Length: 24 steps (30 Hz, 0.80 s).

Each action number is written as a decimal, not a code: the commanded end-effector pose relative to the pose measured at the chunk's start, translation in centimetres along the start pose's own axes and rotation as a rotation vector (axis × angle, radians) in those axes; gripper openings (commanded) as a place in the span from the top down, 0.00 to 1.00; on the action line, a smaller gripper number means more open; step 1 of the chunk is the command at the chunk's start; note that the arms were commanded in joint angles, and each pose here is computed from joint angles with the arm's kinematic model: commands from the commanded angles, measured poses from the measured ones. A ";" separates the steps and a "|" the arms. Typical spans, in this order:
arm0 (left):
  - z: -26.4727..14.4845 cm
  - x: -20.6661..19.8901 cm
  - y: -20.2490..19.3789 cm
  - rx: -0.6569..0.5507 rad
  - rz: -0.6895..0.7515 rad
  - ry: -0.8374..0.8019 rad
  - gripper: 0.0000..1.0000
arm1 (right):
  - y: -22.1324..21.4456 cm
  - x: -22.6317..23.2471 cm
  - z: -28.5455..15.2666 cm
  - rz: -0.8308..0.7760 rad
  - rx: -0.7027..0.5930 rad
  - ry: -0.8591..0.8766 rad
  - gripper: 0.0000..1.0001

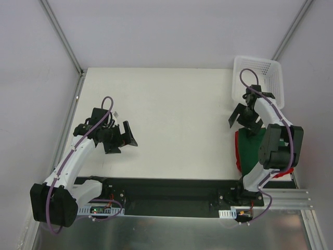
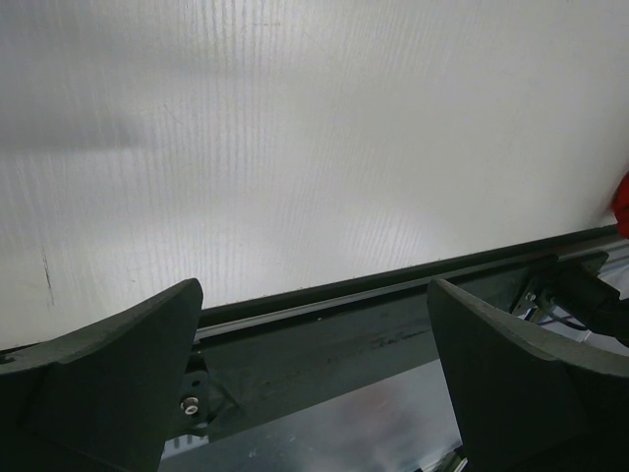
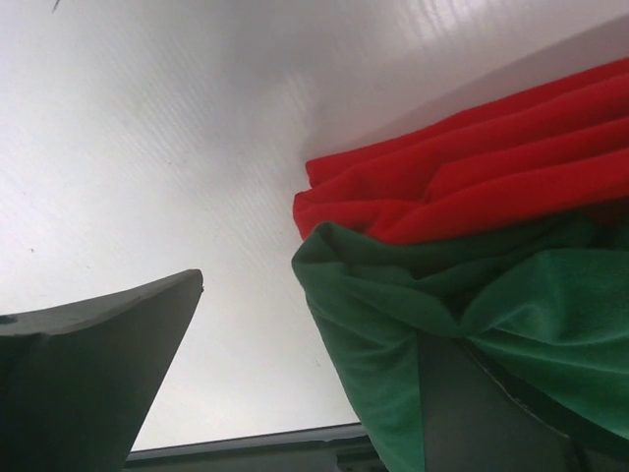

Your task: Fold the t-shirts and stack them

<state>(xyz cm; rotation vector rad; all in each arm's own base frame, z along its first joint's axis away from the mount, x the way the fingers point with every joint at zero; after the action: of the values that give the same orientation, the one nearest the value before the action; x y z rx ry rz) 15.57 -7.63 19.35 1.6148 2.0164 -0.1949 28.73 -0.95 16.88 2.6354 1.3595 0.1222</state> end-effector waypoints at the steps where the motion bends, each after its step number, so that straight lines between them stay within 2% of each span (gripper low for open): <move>1: -0.3 -0.2 -0.5 -0.005 -0.002 -0.023 0.01 | 0.8 2.5 0.3 -0.030 -0.017 0.099 0.04; 4: -0.3 -0.2 -0.6 -0.004 -0.004 -0.024 0.01 | 0.7 2.6 0.3 -0.033 -0.013 0.069 0.04; 11: -0.4 -0.3 -0.5 -0.003 -0.005 -0.027 0.01 | 2.6 1.4 -5.8 -0.014 -0.202 -0.007 0.04; 15: -0.4 -0.3 -0.5 0.002 -0.005 -0.030 0.01 | 3.5 0.0 -8.0 0.004 -0.249 -0.077 0.04; 18: -0.4 -0.3 -0.6 0.004 -0.003 -0.034 0.01 | 4.2 -1.4 -8.1 0.039 -0.257 -0.108 0.04; 24: -0.4 -0.4 -0.6 0.010 -0.004 -0.039 0.01 | 6.1 -4.6 -6.0 0.123 -0.191 -0.129 0.04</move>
<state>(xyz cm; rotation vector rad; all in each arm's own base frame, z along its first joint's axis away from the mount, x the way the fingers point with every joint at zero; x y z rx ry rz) 15.35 -7.67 19.43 1.6082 2.0077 -0.2001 30.91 -4.88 24.32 2.4831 1.1332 0.1745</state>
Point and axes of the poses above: each gripper's point midway between its finger pads, its own z axis out along the fingers, its own x axis along the line the jaws close on, y = z × x, the point moved 9 cm from there along -z, back along the fingers, and after that the axes turned 2 degrees about z, right-handed, at the moved point
